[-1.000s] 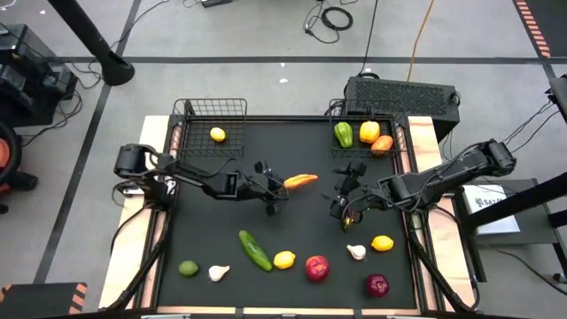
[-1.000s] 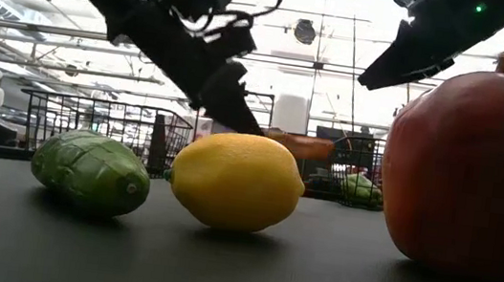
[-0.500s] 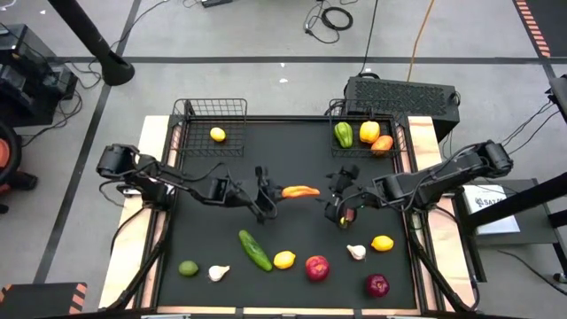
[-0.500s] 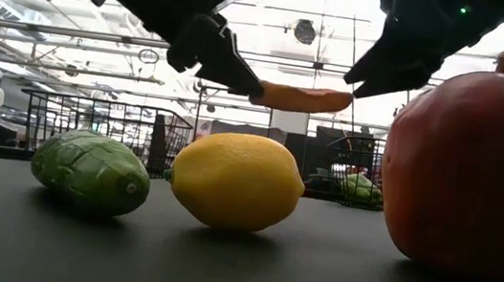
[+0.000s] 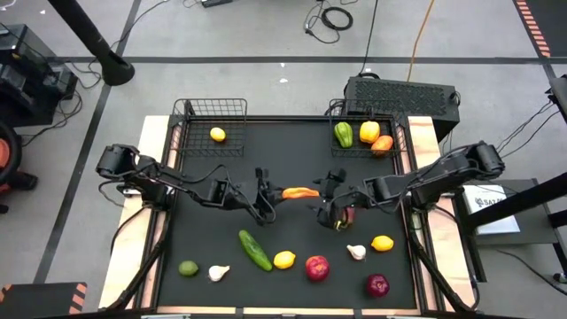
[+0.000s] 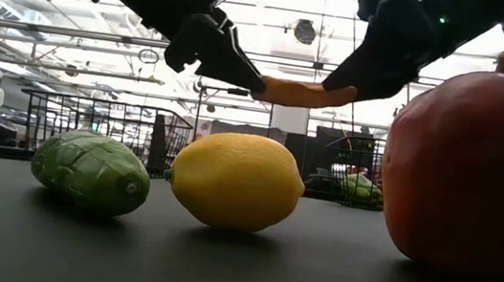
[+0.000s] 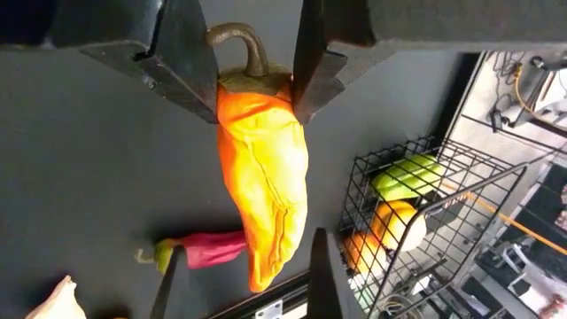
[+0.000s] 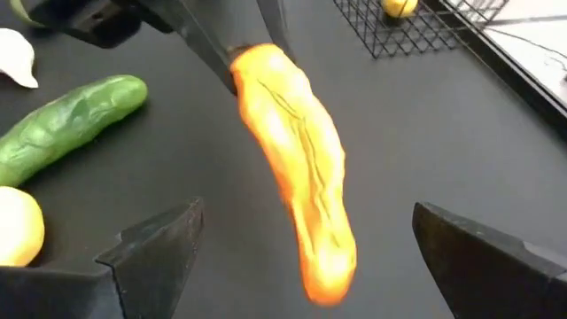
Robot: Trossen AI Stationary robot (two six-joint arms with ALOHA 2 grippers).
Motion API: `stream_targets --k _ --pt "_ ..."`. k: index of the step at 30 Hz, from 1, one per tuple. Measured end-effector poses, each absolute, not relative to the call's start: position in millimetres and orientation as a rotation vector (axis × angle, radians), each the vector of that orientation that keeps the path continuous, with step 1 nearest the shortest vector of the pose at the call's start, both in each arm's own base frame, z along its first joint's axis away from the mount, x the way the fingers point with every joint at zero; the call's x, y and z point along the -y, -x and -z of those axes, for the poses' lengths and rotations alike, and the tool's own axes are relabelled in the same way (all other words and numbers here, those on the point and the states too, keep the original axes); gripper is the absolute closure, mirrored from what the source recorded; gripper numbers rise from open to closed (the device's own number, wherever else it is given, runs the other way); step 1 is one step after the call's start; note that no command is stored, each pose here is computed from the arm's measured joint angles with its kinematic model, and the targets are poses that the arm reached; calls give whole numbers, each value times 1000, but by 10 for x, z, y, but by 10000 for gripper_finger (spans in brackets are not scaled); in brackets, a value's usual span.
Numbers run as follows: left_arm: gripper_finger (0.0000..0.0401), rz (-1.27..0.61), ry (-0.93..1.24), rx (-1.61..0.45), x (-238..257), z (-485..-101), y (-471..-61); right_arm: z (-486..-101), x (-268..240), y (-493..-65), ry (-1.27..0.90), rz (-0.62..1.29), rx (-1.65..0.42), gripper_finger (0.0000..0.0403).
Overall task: Sort produce into baskets
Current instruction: Put the orange chili pepper into the right black wire basket
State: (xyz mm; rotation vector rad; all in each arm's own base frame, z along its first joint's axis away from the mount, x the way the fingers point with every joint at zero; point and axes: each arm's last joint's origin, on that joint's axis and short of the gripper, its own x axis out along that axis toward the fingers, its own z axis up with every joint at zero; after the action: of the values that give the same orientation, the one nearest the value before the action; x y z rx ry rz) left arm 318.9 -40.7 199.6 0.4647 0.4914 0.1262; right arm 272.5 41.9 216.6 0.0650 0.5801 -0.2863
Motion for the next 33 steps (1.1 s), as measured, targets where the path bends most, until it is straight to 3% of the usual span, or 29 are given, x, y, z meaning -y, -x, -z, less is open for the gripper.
stream_targets --k 8,33 --pt "267 -124 -475 -495 407 -1993 -3188 -2149 -338 -2762 -67 285 -581 33" --pt "267 -130 -476 -497 404 -1992 -3187 -2138 -253 -2773 -107 238 -603 264"
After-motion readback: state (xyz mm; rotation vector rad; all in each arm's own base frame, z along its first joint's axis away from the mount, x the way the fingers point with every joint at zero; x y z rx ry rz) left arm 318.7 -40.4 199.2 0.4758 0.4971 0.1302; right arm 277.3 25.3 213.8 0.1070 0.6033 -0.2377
